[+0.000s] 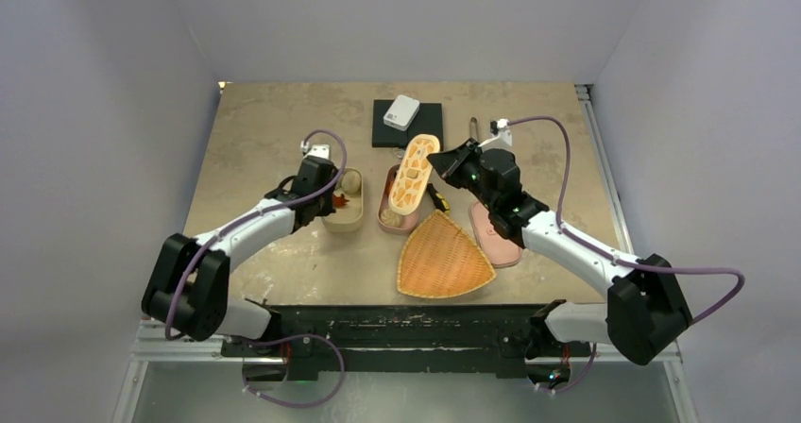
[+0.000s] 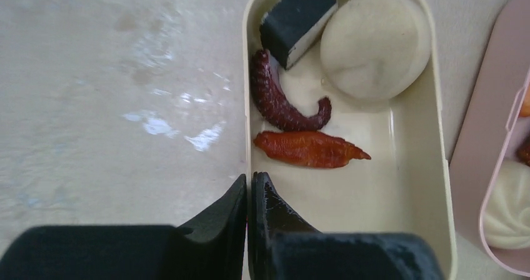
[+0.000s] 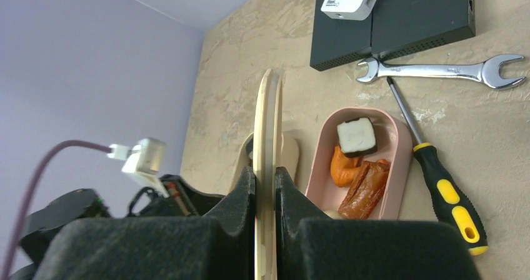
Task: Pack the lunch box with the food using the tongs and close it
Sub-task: Adjust the packing box at the center of the board, then close the box lid on the packing box.
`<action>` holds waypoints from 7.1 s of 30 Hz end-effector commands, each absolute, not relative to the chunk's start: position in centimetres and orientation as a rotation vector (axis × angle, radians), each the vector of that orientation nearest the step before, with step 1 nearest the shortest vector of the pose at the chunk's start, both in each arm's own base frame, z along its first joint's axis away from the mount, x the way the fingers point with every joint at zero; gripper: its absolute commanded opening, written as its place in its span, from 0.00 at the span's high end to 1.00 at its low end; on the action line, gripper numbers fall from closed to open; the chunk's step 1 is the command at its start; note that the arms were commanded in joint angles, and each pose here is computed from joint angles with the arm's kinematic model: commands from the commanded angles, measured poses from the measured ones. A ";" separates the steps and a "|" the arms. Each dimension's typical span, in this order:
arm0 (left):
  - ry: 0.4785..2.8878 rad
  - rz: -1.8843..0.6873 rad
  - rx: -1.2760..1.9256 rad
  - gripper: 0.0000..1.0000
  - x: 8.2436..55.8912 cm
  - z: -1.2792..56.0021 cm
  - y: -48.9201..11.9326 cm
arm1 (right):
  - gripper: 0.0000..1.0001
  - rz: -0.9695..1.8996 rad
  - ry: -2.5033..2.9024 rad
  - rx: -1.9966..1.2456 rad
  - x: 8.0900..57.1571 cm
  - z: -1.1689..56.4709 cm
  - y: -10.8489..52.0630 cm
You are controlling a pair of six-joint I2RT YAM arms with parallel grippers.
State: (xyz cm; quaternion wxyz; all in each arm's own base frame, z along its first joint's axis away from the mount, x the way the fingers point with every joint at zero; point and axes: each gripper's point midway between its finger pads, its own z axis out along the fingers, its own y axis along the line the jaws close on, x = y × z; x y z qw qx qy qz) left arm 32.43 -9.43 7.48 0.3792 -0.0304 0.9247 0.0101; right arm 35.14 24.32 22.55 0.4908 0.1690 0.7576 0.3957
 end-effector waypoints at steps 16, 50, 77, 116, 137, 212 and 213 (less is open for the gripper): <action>2.292 -0.297 -0.097 0.43 36.4 12.4 -13.0 | 1.00 0.997 1.750 0.349 35.7 25.8 24.8; 2.542 -0.080 -0.091 0.73 35.6 4.9 -10.8 | 1.00 1.006 1.778 0.320 35.9 24.8 25.6; 2.012 0.005 -0.228 1.00 35.3 15.6 -8.8 | 1.00 0.994 1.778 0.341 35.7 24.6 25.1; 2.341 -0.165 -0.042 1.00 35.0 8.7 -14.9 | 1.00 1.000 1.780 0.333 35.8 24.9 25.3; 2.296 -0.110 -0.091 0.42 36.0 12.2 -11.2 | 1.00 1.373 1.896 0.063 33.7 22.6 36.0; 2.534 -0.552 -0.066 0.30 33.1 7.3 -10.5 | 0.39 1.092 1.969 0.164 37.6 19.4 35.3; 2.541 -0.559 -0.076 0.30 32.9 7.1 -10.2 | 0.39 1.090 1.965 0.160 37.6 19.6 35.2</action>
